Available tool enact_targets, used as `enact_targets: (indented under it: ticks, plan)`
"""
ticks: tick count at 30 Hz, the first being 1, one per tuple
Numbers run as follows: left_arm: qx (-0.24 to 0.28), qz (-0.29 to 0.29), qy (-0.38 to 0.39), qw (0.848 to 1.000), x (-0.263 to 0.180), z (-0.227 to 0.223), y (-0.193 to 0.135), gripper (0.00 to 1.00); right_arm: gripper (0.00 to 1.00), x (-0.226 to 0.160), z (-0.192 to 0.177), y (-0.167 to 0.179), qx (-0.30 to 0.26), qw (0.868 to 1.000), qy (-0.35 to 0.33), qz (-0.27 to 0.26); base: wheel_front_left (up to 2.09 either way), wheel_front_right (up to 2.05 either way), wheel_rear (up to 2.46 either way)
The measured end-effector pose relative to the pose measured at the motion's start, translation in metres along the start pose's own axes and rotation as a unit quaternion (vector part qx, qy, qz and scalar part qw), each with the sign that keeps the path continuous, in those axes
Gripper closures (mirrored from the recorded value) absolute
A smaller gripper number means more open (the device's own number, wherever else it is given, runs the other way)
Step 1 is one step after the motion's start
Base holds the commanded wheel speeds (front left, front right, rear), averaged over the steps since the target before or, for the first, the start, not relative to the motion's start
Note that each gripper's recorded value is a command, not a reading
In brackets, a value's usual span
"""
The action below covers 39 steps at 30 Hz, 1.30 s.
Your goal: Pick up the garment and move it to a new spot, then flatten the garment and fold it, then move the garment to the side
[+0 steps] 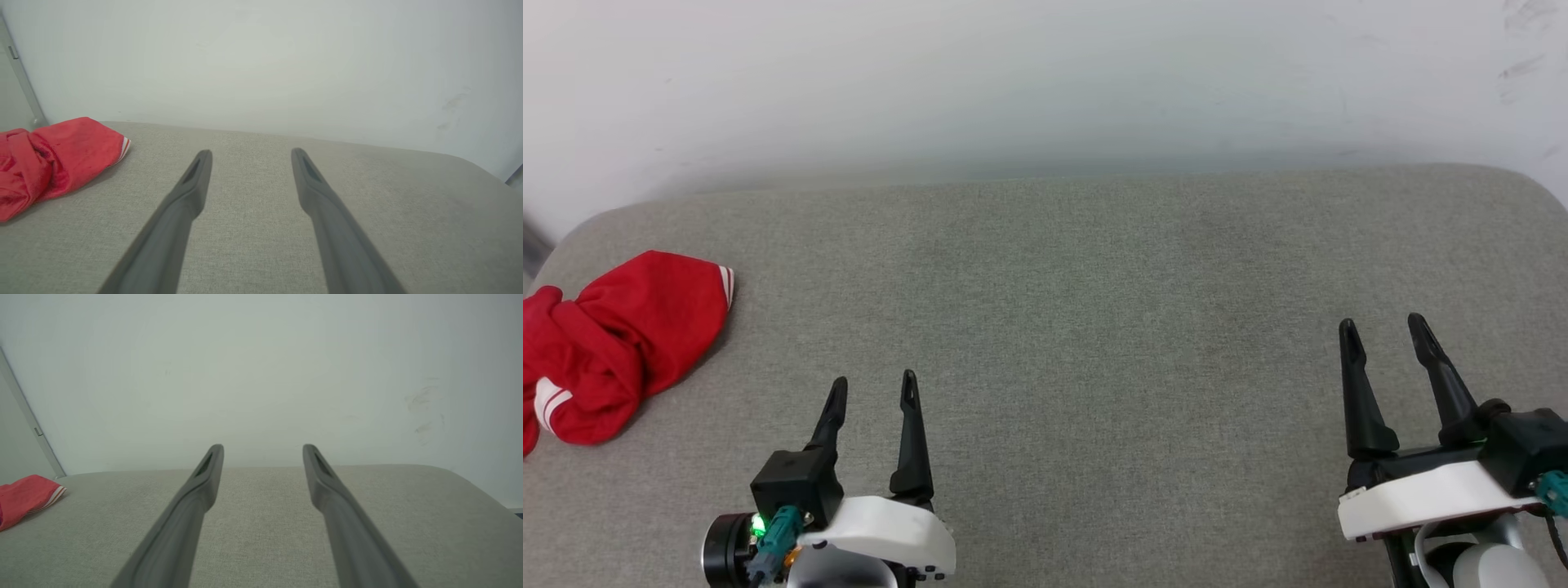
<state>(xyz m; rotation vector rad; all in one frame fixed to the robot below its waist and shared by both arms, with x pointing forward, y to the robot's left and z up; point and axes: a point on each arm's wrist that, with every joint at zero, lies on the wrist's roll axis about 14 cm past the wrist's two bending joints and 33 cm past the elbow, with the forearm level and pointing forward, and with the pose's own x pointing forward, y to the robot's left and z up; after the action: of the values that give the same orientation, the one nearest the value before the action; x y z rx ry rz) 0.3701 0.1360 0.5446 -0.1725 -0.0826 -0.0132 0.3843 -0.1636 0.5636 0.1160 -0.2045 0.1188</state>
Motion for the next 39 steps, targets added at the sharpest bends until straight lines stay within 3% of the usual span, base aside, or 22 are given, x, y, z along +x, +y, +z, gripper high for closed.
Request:
enact_targets:
  ticks: [8, 19, 39]
  plan:
    - [0.011, -0.029, -0.025, 0.999, 0.0, 0.008, -0.011, 0.0, 0.0, 0.001, 0.003, 0.003, -0.038, 0.999, -0.008, 0.009, 0.0, 0.0, 0.0]
    - [-0.019, -0.03, -0.044, 0.998, -0.003, 0.013, 0.002, 0.0, 0.0, -0.002, 0.006, -0.011, -0.02, 0.999, -0.02, -0.014, 0.0, 0.0, 0.0]
    - [0.073, -0.057, -0.056, 0.994, -0.011, 0.004, -0.003, 0.0, 0.0, -0.005, 0.002, -0.006, -0.05, 0.999, -0.021, -0.003, 0.0, 0.0, 0.0]
